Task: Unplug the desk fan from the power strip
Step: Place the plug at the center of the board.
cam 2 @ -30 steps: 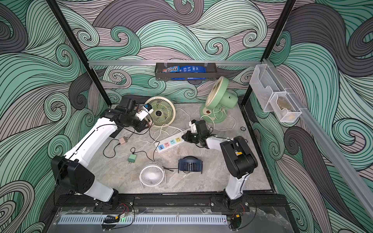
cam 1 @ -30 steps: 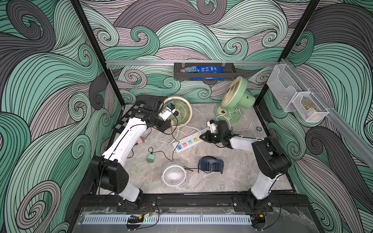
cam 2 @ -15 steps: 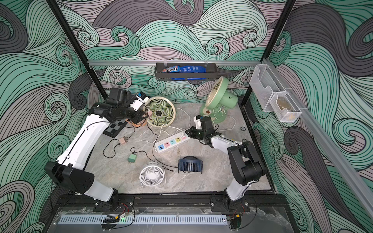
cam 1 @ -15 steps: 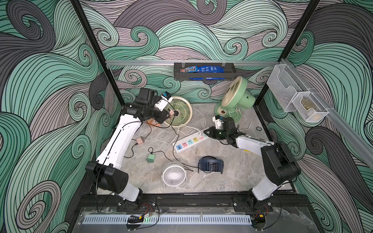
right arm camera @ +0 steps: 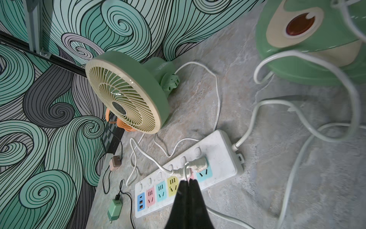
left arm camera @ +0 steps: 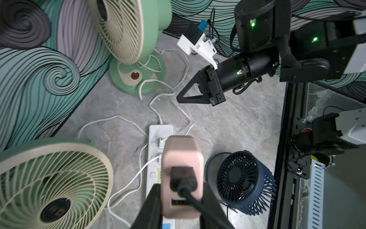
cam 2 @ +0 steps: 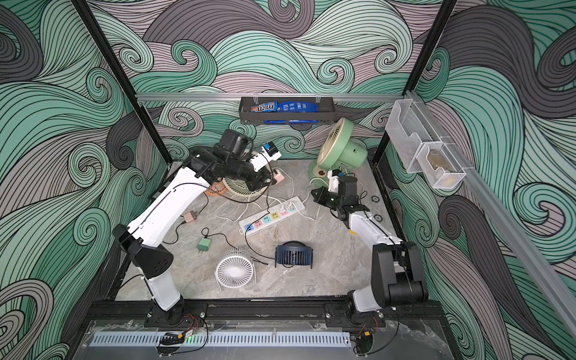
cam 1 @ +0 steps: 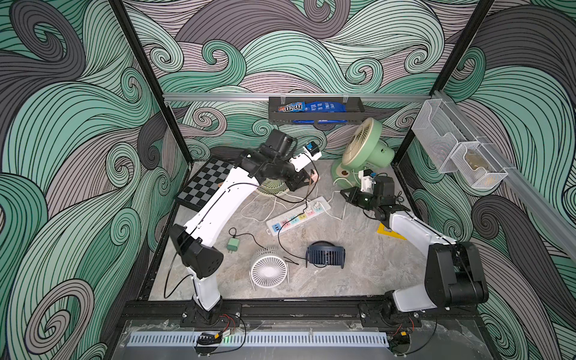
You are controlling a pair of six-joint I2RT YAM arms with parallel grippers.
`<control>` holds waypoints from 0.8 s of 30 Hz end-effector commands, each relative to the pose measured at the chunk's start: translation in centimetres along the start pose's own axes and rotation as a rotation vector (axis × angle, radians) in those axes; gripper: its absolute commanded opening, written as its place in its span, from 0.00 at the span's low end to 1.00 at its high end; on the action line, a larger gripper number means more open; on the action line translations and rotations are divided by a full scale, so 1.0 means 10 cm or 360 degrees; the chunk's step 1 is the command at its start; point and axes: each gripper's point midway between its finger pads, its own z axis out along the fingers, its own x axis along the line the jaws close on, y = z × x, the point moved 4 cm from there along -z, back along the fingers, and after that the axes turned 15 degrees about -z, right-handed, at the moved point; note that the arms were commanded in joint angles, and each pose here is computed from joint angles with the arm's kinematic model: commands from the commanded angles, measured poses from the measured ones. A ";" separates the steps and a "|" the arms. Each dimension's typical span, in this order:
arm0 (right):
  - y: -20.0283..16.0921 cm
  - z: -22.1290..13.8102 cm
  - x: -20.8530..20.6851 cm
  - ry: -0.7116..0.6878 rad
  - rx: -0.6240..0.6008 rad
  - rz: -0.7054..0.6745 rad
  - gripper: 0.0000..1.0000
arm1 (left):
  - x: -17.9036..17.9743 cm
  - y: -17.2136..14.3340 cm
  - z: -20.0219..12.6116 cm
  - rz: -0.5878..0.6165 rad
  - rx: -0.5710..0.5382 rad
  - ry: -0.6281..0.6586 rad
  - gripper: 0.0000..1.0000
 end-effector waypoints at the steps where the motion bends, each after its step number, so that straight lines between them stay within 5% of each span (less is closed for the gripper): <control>1: -0.03 -0.12 -0.05 -0.0046 0.0004 -0.0024 0.04 | -0.21 0.05 0.25 0.0046 0.0043 -0.0050 0.00; 13: 0.04 -0.35 -0.11 -0.0126 -0.0062 -0.0056 0.04 | -0.37 -0.76 1.60 0.0131 0.0522 -0.0137 0.00; 24: 0.03 -0.44 -0.19 -0.0127 -0.0095 -0.0039 0.04 | -0.24 -1.20 2.16 0.0091 0.0734 -0.0104 0.00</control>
